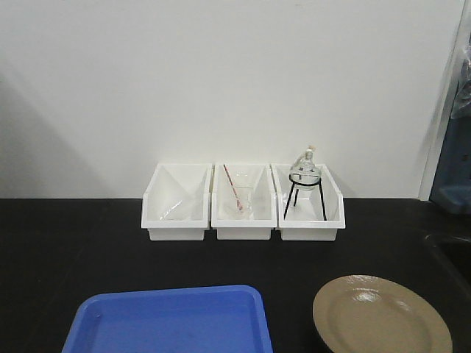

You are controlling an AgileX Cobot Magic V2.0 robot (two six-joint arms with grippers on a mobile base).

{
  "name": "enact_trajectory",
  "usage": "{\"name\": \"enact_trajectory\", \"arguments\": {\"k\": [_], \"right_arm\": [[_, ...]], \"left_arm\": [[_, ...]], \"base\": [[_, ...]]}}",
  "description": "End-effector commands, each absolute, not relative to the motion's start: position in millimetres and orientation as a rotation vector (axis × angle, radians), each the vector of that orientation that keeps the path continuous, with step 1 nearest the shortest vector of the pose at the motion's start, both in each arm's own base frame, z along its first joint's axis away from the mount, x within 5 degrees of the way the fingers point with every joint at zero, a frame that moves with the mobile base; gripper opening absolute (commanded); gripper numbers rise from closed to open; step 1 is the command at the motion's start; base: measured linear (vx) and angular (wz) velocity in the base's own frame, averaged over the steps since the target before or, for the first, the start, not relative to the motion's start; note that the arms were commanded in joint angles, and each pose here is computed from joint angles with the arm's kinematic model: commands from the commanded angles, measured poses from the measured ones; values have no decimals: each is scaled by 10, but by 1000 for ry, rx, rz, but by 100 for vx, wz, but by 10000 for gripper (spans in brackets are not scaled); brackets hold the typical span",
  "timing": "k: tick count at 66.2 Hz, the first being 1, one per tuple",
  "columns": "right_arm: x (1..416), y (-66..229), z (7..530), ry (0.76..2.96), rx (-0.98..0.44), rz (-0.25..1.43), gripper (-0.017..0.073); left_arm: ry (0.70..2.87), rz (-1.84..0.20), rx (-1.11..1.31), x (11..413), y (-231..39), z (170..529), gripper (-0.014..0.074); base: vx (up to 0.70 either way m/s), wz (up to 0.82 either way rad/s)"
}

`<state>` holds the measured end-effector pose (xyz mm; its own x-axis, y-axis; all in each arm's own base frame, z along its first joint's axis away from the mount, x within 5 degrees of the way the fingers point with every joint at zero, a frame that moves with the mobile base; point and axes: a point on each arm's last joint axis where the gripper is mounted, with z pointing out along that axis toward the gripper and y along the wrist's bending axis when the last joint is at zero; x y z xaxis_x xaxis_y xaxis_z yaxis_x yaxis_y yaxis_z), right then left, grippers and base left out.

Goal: Place disk in tray to left cabinet
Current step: 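Lower the right gripper to the rim of the beige plate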

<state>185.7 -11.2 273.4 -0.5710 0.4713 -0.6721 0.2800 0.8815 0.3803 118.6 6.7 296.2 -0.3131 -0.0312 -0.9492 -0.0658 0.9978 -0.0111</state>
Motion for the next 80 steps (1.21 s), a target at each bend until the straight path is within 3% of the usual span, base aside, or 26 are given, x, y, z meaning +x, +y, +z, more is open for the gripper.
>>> {"name": "enact_trajectory", "arguments": {"k": [1, 12, 24, 46, 58, 80], "right_arm": [[2075, -405, 3083, 2094, 656, 239, 372], [2408, -1037, 3338, 2053, 831, 124, 372], [2849, -1225, 3022, 2278, 667, 149, 372], [3383, -1127, 2303, 2354, 494, 526, 372], [3603, -883, 2035, 2389, 305, 488, 393], [3670, -836, 1950, 2391, 323, 442, 398]], "left_arm": [[1789, 26, -68, 1221, 63, 3133, 401], [1788, 26, -68, 1221, 63, 3134, 401], [1788, 26, -68, 1221, 63, 3134, 401], [1788, 26, -68, 1221, 63, 3134, 401], [1788, 26, -68, 1221, 63, 3134, 401], [1788, 26, -68, 1221, 63, 3134, 401]], "base": [[0, 0], [0, 0], [0, 0], [0, 0], [0, 0], [0, 0]]}}
